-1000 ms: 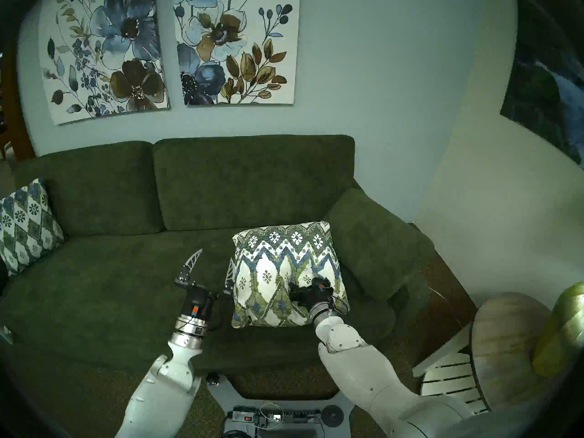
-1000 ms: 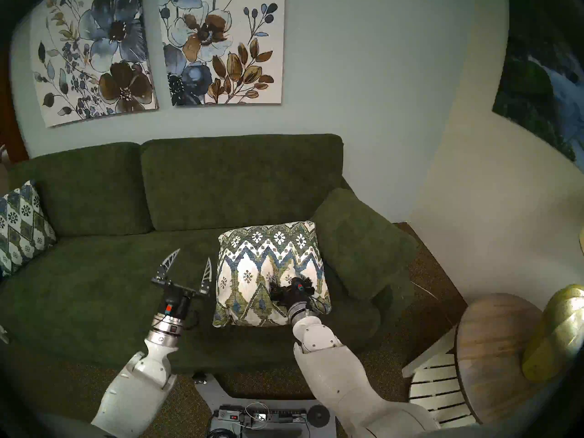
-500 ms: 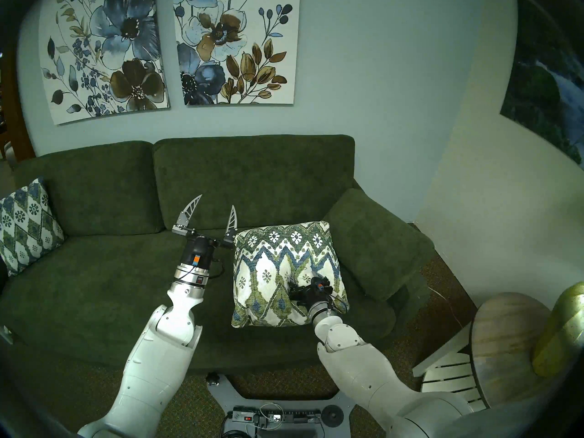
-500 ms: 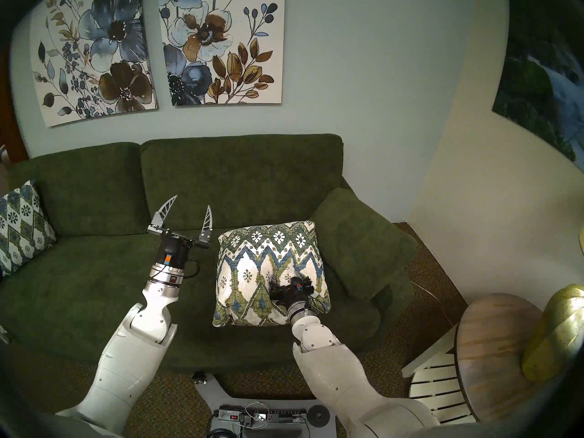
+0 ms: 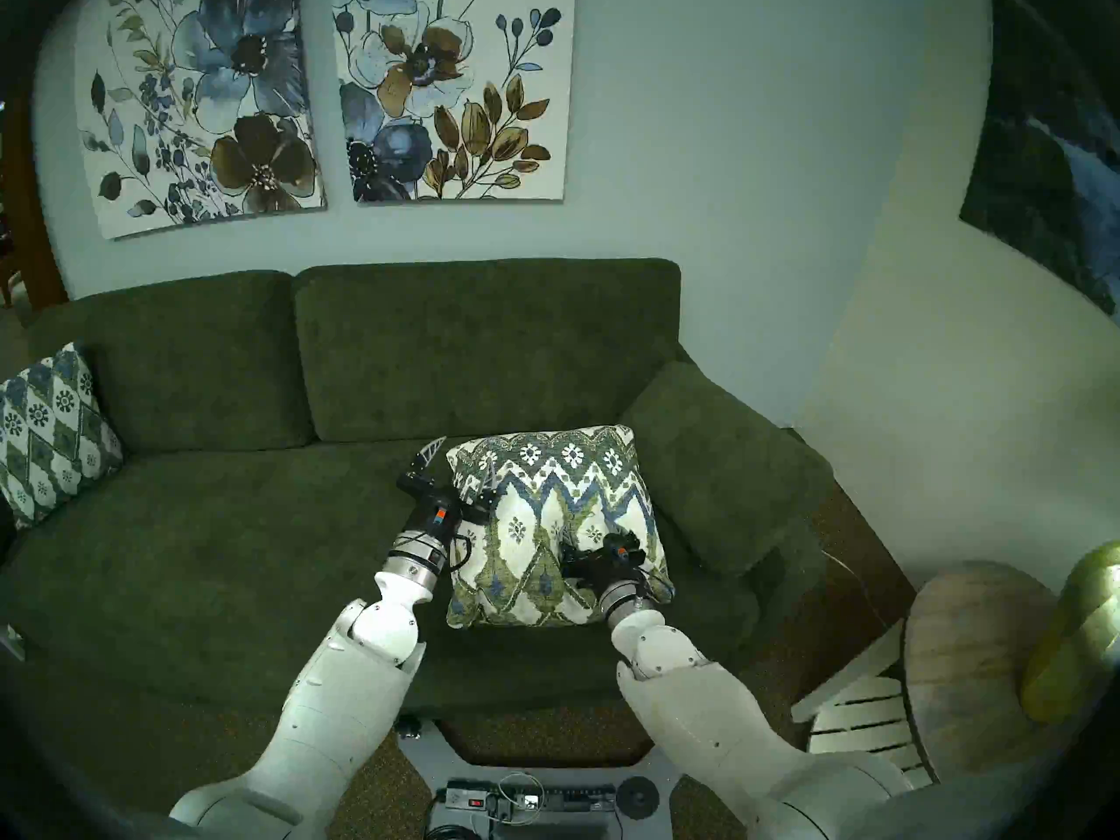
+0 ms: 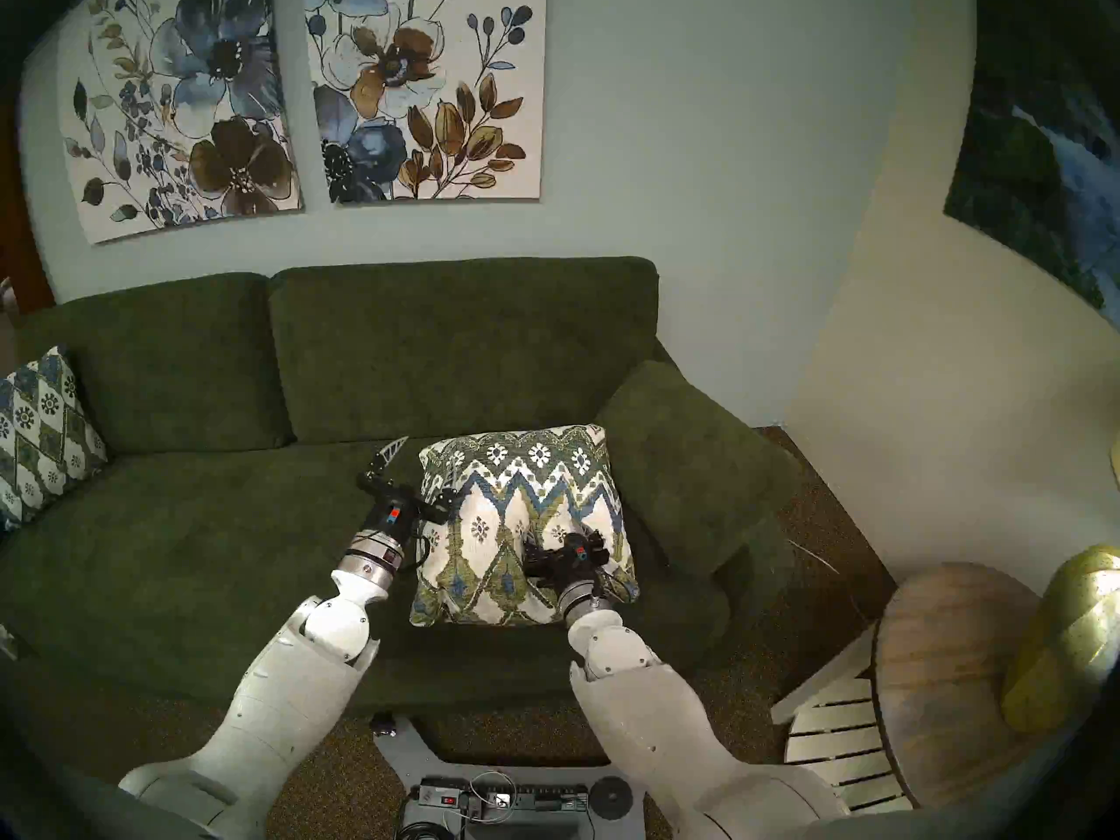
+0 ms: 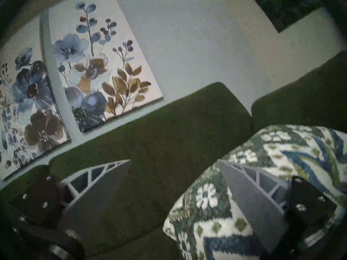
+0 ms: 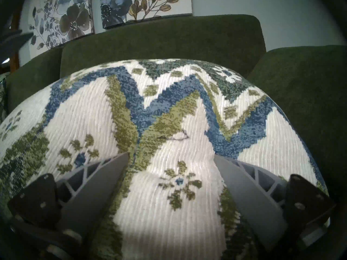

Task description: Fluff a cushion

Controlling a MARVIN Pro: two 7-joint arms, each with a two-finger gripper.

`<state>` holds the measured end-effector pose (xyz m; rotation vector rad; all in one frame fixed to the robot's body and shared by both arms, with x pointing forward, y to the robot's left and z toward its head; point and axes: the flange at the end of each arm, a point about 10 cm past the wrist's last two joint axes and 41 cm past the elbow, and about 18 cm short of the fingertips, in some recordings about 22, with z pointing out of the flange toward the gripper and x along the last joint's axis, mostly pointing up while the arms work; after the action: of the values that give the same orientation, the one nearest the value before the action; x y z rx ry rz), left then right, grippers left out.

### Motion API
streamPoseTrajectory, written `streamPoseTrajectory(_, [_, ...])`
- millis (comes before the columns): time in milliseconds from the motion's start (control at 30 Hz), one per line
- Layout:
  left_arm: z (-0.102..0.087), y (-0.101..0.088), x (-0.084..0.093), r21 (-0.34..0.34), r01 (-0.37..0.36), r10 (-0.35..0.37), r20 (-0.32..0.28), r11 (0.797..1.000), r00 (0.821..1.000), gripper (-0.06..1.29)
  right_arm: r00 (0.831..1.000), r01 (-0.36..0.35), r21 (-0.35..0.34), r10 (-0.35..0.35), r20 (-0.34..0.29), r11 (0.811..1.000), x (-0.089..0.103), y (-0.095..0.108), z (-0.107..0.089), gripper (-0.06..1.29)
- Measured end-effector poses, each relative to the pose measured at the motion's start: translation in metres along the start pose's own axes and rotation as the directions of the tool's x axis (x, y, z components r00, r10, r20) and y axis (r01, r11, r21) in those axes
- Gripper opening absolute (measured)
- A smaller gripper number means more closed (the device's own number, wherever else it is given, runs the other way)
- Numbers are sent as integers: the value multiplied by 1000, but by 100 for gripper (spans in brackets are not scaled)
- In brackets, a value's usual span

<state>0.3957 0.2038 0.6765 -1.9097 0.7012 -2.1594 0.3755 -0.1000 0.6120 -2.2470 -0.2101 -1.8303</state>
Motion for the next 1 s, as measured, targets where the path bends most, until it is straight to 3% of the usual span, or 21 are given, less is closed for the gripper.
streamPoseTrajectory(167, [-8, 23, -23, -46, 28, -23, 115, 999, 993, 123, 1000, 9, 8, -8, -11, 1000, -2, 3, -5, 121])
streamPoseTrajectory(333, [-11, 36, -35, -55, 58, -47, 177, 997, 983, 123, 1000, 17, 20, -17, -16, 1000, -7, 4, -13, 121])
streamPoseTrajectory(633, [-6, 46, -44, -41, 103, -91, 226, 994, 970, 120, 998, 36, 32, -35, -46, 999, -5, 9, -21, 121])
streamPoseTrajectory(800, [-1, 48, -45, -23, 129, -120, 235, 991, 964, 120, 994, 56, 35, -53, -96, 998, 6, 15, -21, 121])
streamPoseTrajectory(1000, [2, 46, -46, 7, 158, -155, 233, 987, 960, 120, 972, 87, 28, -79, -221, 996, 38, 24, -14, 121])
